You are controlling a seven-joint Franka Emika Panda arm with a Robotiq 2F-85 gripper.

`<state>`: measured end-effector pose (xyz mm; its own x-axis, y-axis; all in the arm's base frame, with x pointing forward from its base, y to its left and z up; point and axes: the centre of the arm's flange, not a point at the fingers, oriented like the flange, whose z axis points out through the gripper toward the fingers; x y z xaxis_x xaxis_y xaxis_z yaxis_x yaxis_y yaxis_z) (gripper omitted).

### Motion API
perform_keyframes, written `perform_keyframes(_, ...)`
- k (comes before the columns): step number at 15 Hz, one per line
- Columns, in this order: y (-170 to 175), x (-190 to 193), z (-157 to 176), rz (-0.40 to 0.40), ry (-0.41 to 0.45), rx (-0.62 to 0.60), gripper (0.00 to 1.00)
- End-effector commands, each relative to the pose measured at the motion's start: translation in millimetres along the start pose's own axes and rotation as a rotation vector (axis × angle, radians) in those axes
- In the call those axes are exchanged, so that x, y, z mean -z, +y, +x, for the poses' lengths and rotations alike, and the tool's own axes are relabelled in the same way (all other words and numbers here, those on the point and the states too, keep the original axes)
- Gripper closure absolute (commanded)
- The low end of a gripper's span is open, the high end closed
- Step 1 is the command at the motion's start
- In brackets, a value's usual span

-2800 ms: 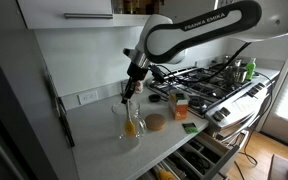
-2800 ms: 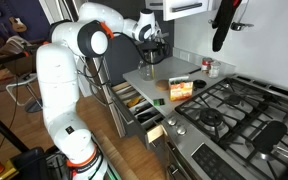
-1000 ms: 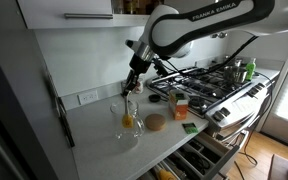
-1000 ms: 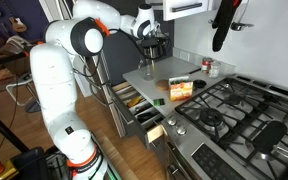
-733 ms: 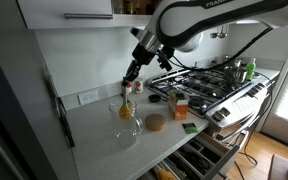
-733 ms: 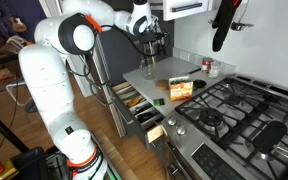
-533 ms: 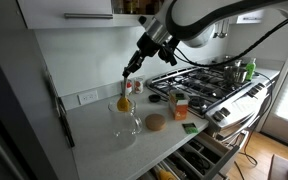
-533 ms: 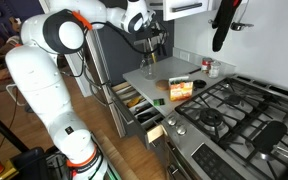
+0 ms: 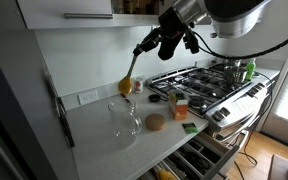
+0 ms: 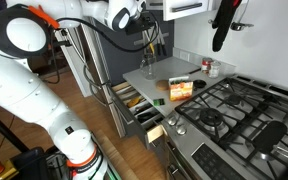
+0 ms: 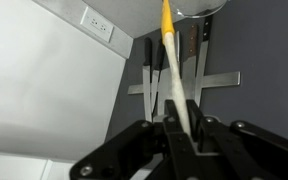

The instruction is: Remove the spatula from the glass mug then put it in the top cupboard

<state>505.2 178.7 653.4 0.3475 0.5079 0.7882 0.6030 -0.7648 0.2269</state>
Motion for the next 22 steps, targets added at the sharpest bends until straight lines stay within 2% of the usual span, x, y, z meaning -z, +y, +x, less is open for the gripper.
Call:
perform_keyframes(1, -2, 5, -2, -0.004, 0.001, 0.002, 0.85)
perform_keyframes(8, -4, 7, -6, -0.010, 0.000, 0.002, 0.85)
perform_keyframes(9, -4, 7, -6, -0.010, 0.000, 0.002, 0.96)
perform_keyframes(16, 34, 76, -8, -0.209, 0.208, -0.111, 0.96)
perform_keyframes(22, 48, 135, -7, -0.280, 0.428, -0.198, 0.96)
